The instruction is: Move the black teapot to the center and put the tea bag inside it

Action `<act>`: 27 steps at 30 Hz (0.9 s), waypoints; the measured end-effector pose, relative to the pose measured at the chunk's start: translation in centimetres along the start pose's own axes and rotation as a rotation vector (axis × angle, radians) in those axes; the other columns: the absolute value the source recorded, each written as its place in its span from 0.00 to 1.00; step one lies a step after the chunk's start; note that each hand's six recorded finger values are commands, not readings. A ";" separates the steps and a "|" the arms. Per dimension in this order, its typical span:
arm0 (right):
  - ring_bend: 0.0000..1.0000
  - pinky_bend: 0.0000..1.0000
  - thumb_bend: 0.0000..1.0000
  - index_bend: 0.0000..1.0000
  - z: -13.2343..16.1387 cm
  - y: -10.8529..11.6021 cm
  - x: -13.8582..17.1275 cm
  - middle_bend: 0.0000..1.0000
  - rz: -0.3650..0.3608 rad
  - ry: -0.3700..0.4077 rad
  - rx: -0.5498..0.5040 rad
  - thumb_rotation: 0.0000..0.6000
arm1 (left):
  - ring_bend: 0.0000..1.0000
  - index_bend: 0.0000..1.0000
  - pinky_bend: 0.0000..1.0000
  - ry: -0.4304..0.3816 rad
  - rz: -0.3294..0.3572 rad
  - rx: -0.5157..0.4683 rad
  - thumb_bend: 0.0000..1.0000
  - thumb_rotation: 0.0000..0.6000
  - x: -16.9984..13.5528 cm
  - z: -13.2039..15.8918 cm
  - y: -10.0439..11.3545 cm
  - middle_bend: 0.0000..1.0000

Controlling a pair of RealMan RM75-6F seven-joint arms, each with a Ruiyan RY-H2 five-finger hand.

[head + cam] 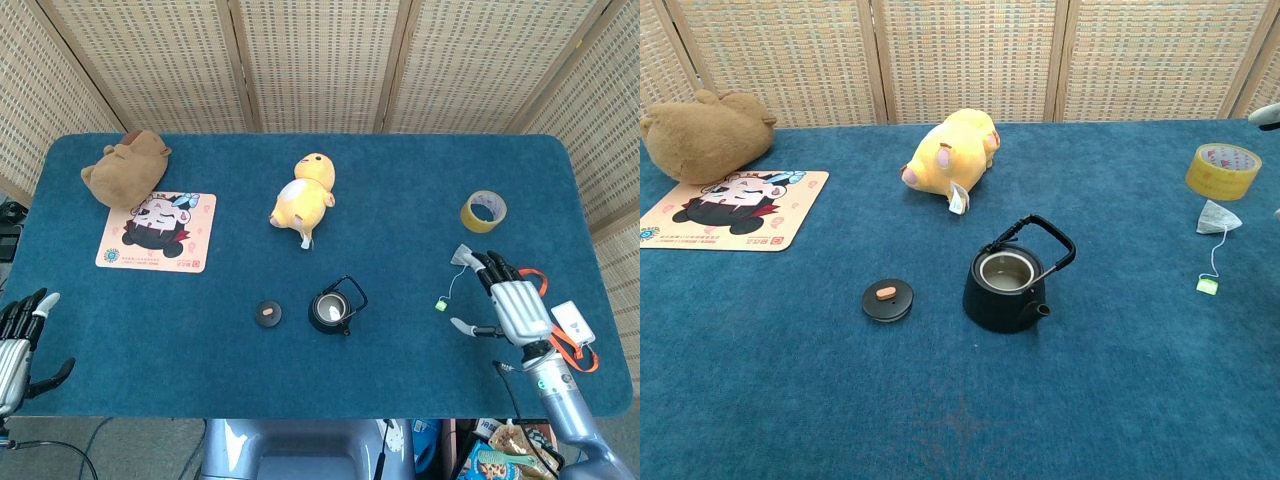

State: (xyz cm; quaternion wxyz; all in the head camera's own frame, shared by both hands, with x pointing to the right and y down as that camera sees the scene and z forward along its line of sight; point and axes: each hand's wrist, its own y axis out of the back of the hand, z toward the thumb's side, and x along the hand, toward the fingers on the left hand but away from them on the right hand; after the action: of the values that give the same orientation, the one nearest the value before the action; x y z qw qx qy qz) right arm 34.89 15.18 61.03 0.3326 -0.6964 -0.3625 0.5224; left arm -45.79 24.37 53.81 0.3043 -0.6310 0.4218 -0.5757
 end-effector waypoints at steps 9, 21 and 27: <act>0.13 0.31 0.35 0.10 -0.6 -0.4 -2.1 0.28 0.031 -0.010 0.002 0.61 | 0.00 0.00 0.00 0.004 0.021 0.013 0.31 1.00 0.2 -0.2 0.7 0.00; 0.23 0.39 0.35 0.16 -0.7 -0.8 -4.6 0.34 0.073 -0.005 0.001 0.68 | 0.00 0.00 0.00 0.008 0.030 0.022 0.31 1.00 0.5 -0.3 1.3 0.00; 0.29 0.46 0.35 0.20 -0.8 -1.1 -5.3 0.38 0.089 -0.002 0.003 0.74 | 0.00 0.00 0.00 0.001 0.040 0.033 0.31 1.00 0.6 -0.1 1.8 0.00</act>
State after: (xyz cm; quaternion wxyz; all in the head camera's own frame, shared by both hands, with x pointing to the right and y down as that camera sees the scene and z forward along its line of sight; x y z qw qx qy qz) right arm 34.52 11.19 64.70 0.3098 -0.7107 -0.3308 0.5380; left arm -46.26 23.06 52.56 0.3259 -0.6169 0.4251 -0.5766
